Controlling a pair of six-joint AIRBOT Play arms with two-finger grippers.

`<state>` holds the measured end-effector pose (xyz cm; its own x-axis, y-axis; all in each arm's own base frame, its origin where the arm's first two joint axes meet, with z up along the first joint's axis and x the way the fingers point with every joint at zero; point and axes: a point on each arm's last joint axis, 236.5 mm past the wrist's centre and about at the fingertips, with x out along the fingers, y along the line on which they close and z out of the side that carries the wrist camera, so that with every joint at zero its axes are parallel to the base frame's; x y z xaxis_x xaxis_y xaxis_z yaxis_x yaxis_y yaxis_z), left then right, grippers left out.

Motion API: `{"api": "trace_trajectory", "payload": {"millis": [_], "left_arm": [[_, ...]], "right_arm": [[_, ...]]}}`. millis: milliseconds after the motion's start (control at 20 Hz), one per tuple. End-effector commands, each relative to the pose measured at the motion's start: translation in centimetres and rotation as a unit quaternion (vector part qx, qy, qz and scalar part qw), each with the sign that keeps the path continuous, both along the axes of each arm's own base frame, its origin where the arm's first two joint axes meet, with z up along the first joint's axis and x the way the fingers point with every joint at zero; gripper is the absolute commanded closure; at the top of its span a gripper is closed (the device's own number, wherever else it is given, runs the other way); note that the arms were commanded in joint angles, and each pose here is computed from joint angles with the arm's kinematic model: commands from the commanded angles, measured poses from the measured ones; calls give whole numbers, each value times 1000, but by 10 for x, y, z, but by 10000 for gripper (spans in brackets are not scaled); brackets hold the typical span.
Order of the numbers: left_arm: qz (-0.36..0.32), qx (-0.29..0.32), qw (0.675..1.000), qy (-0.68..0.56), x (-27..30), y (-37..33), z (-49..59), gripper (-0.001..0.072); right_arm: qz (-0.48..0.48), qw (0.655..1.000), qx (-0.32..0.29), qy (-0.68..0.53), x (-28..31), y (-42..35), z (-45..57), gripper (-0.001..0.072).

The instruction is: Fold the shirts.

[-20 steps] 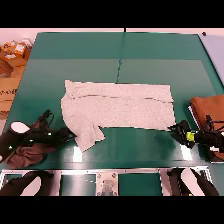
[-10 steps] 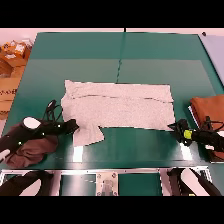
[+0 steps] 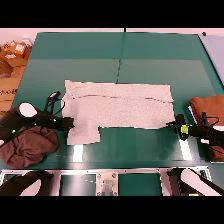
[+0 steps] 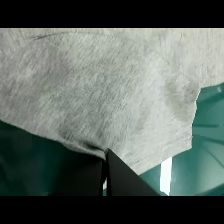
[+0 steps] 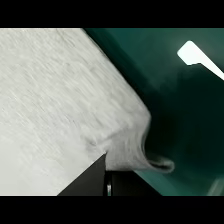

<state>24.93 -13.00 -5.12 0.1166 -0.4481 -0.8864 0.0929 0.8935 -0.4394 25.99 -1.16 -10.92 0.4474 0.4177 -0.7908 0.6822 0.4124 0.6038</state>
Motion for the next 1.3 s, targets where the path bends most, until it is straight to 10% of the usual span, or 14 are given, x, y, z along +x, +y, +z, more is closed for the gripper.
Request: {"api": "trace_trajectory", "payload": {"millis": [0, 400, 1100, 1250], "left_arm": [[-51, 38, 997, 48, -35, 15, 16, 688], [-37, 28, 996, -71, -3, 11, 83, 688], [-15, 42, 987, -153, 201, 0, 57, 686], [20, 47, 982, -181, 242, 4, 24, 591]], "right_arm": [[34, 999, 13, -2, -18, 5, 22, 702], [28, 998, -24, -58, -16, -4, 89, 703], [59, 994, -24, -90, 177, -2, 55, 694], [28, 995, -3, -92, 229, -13, 25, 398]]}}
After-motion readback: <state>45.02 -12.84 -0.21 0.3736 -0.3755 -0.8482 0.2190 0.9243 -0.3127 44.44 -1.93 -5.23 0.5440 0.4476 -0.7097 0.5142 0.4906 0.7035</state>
